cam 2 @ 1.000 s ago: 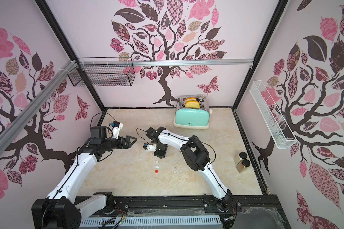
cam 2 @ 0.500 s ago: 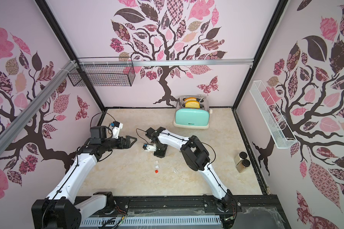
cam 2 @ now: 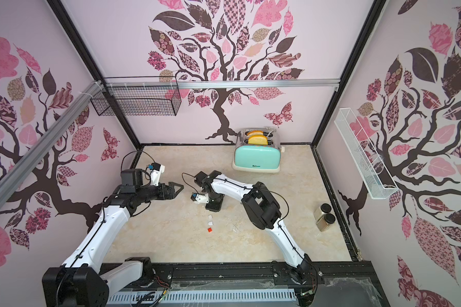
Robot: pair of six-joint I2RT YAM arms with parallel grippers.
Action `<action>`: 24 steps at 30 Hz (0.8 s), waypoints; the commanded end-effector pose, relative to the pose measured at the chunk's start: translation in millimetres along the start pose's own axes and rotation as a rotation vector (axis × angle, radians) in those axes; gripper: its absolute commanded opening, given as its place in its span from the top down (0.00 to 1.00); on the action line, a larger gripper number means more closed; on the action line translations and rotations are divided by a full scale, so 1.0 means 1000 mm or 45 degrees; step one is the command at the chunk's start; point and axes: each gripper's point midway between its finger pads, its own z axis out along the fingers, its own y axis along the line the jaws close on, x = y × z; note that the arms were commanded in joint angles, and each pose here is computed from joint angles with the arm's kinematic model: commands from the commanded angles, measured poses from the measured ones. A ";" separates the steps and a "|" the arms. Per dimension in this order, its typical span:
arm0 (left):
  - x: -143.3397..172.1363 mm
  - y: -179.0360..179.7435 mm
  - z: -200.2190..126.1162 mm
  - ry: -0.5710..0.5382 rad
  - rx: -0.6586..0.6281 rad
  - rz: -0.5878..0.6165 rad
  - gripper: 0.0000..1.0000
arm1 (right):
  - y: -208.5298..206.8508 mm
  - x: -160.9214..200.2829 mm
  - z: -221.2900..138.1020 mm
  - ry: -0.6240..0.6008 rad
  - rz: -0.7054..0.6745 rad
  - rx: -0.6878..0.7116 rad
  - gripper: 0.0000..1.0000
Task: Close the usb drive cover
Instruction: Pick up the cover from the center of the board.
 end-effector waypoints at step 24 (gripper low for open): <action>-0.015 -0.003 0.018 -0.084 0.134 -0.259 0.02 | 0.000 0.004 -0.092 -0.433 0.176 0.122 0.79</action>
